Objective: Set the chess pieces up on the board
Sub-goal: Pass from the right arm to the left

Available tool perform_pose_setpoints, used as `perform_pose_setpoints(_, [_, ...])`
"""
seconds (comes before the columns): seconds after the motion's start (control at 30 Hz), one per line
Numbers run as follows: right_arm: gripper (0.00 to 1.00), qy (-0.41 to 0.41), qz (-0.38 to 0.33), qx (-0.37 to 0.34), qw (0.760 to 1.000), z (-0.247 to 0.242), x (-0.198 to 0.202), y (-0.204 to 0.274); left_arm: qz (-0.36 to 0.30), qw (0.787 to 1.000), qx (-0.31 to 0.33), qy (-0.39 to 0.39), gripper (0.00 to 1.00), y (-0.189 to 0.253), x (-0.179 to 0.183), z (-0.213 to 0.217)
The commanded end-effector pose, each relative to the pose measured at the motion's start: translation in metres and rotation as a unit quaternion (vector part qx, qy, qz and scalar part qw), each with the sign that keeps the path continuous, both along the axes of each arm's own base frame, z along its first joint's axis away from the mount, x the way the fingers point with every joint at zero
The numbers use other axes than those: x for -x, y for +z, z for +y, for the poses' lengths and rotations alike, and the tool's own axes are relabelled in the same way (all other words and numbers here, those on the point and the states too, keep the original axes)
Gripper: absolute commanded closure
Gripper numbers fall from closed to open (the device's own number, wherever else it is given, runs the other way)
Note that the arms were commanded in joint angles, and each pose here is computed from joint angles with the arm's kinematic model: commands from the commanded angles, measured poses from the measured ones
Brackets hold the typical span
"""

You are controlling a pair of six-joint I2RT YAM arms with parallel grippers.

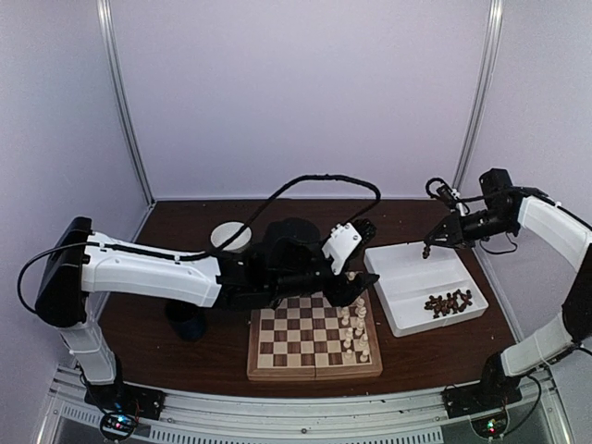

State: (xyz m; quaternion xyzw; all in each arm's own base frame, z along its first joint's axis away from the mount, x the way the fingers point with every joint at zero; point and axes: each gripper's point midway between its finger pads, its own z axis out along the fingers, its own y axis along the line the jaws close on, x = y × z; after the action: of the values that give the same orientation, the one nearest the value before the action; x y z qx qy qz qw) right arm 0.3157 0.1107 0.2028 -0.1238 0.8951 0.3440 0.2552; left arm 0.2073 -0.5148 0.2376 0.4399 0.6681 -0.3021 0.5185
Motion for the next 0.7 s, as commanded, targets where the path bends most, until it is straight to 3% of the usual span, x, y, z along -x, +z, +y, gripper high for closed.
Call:
perform_pose_setpoints(0.0, [0.89, 0.007, 0.095, -0.143, 0.985, 0.028, 0.005, 0.016, -0.147, 0.989, 0.022, 0.019, 0.36, 0.051, -0.025, -0.021])
perform_pose_setpoints(0.3, [0.90, -0.019, 0.161, -0.242, 0.957, 0.039, 0.008, 0.014, -0.240, 0.967, -0.028, -0.077, 0.38, 0.035, -0.014, -0.066])
perform_pose_setpoints(0.67, [0.90, -0.028, 0.182, -0.288, 0.940, 0.043, 0.010, 0.015, -0.242, 0.963, -0.052, -0.105, 0.47, 0.024, -0.018, -0.096])
